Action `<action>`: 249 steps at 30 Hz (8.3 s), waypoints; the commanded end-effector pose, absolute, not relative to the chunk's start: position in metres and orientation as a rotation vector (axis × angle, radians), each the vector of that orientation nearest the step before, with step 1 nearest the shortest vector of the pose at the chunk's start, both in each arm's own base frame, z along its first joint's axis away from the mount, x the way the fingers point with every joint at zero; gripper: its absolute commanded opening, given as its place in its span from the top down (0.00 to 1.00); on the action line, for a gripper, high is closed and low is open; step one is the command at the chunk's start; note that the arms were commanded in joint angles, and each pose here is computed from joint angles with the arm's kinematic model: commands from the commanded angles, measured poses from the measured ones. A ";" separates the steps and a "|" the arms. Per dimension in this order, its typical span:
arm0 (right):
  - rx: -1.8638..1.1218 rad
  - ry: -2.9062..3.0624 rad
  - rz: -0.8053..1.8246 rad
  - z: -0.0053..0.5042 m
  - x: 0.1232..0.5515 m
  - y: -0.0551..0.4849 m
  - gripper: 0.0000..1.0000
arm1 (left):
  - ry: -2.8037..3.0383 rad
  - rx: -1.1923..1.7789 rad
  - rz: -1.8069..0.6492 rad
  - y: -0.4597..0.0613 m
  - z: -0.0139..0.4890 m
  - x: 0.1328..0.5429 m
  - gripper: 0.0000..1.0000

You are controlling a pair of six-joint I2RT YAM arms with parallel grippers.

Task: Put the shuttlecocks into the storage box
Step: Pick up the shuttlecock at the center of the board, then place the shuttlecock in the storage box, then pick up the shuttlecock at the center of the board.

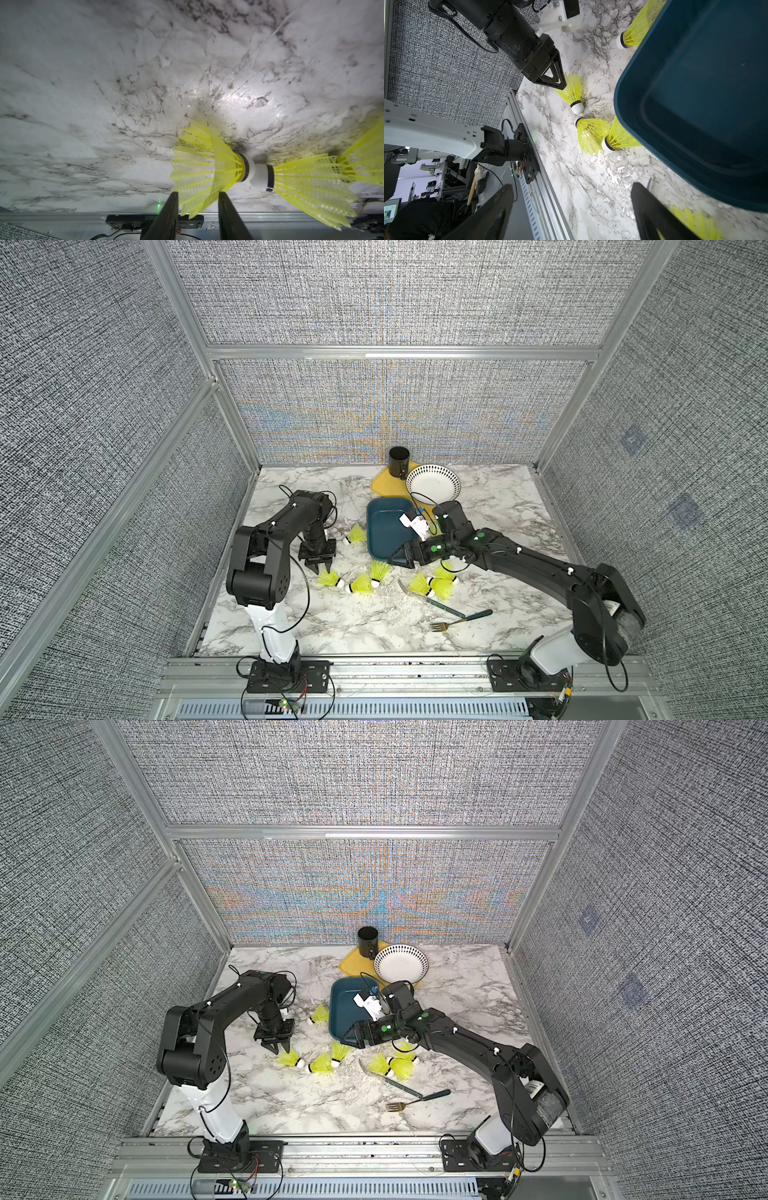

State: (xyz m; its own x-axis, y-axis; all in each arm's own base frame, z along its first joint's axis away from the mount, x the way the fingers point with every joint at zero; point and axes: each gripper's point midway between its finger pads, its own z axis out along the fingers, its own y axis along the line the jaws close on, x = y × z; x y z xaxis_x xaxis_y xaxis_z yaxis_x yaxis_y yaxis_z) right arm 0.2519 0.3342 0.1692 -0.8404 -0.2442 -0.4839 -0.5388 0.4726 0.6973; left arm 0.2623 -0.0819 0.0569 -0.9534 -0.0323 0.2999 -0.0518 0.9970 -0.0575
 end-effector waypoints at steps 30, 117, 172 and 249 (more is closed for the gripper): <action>-0.514 2.325 1.057 0.190 0.292 0.311 0.11 | -3.168 0.917 0.720 -0.115 0.188 0.295 0.98; 0.280 2.195 1.141 0.205 0.388 0.200 0.10 | -1.770 2.991 1.353 -0.268 0.070 0.450 0.41; -0.412 2.328 0.998 0.196 0.287 0.288 0.20 | -3.097 1.565 0.998 -0.207 0.203 0.305 0.00; -0.648 2.634 1.206 0.079 0.211 0.428 0.98 | -3.211 0.359 1.114 -0.127 0.160 0.092 0.07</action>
State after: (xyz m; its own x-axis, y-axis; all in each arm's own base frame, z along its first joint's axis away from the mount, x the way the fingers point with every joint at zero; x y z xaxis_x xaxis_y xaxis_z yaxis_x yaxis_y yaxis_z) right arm 0.2152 0.4268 0.0730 -0.9023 -0.2920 -0.3172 -0.4311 0.5976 0.6761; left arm 0.0874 -0.1247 0.1544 -0.9451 -0.2834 -0.1626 -0.1260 0.7753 -0.6189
